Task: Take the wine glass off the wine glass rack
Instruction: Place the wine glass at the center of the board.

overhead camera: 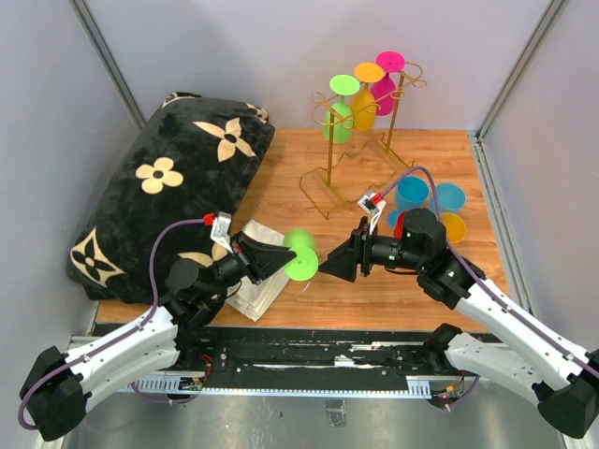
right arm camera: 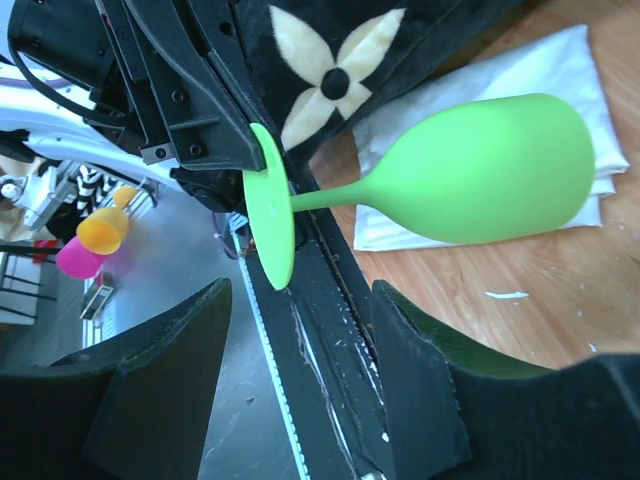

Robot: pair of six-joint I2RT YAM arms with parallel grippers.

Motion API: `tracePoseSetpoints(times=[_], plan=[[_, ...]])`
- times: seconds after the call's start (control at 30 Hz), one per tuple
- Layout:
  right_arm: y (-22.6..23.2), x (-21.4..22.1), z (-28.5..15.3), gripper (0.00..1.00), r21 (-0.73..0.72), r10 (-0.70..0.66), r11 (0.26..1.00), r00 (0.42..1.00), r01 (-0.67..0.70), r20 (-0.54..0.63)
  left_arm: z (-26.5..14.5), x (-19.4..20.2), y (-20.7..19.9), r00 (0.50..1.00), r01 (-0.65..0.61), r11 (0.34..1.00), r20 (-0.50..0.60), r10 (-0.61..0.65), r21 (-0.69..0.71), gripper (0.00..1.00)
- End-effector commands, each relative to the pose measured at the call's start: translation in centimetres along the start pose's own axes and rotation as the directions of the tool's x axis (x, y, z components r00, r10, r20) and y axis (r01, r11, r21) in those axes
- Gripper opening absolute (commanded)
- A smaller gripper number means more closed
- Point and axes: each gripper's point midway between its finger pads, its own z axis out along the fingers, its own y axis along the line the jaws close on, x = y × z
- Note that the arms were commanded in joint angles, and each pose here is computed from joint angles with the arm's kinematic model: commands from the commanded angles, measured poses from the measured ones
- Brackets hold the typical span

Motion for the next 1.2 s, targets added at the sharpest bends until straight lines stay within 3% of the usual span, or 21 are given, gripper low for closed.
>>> tracePoseSetpoints(times=[0.0,0.27,0.33,0.53,0.6,0.7,0.77,0.97,1.07,1.17], plan=[[1.9,-0.7,0.2,0.57,-0.113,0.001,0.994,1.000,0.000,0.003,-0.1,-1.2,-3.5,0.999,-0.023,0.989,0.032,0.018,0.147,0.02],[2.3,-0.4,0.8,0.41,-0.142,0.009,0.990,1.000,-0.012,-0.021,0.9,-0.2,-4.6,0.999,-0.031,0.982,-0.016,0.034,0.187,0.06],[2.2,-0.5,0.8,0.28,-0.141,0.009,0.990,1.000,-0.011,-0.011,1.1,0.0,-4.7,0.999,-0.028,0.981,-0.025,0.034,0.192,0.05],[2.5,-0.5,0.5,0.01,-0.153,0.000,0.988,1.000,0.001,0.005,0.9,0.2,-4.4,0.999,-0.024,0.985,-0.020,0.027,0.169,0.12],[2.8,-0.7,0.3,0.01,-0.163,-0.015,0.986,1.000,0.017,0.017,0.8,0.4,-4.3,0.999,-0.029,0.986,-0.034,0.035,0.165,0.22],[3.1,-1.3,-0.3,0.01,-0.159,-0.057,0.985,0.997,0.066,0.061,0.7,1.2,-3.9,0.996,-0.026,0.989,-0.076,0.037,0.144,0.44],[3.0,-1.7,-0.7,0.01,-0.139,-0.096,0.984,0.991,0.109,0.094,0.5,2.0,-3.6,0.994,-0.018,0.991,-0.108,0.032,0.130,0.51],[3.3,-2.1,-1.9,0.01,-0.117,-0.186,0.972,0.973,0.202,0.139,0.2,4.1,-3.5,0.983,0.030,0.994,-0.186,-0.009,0.108,0.53],[3.8,-2.0,-2.1,0.01,-0.140,-0.201,0.965,0.970,0.220,0.141,0.6,3.8,-2.9,0.987,0.082,0.995,-0.146,-0.073,0.056,0.50],[4.5,-1.9,-2.3,0.01,-0.172,-0.209,0.957,0.968,0.232,0.140,0.9,3.4,-4.4,0.987,0.127,0.985,-0.117,-0.114,0.113,0.49]])
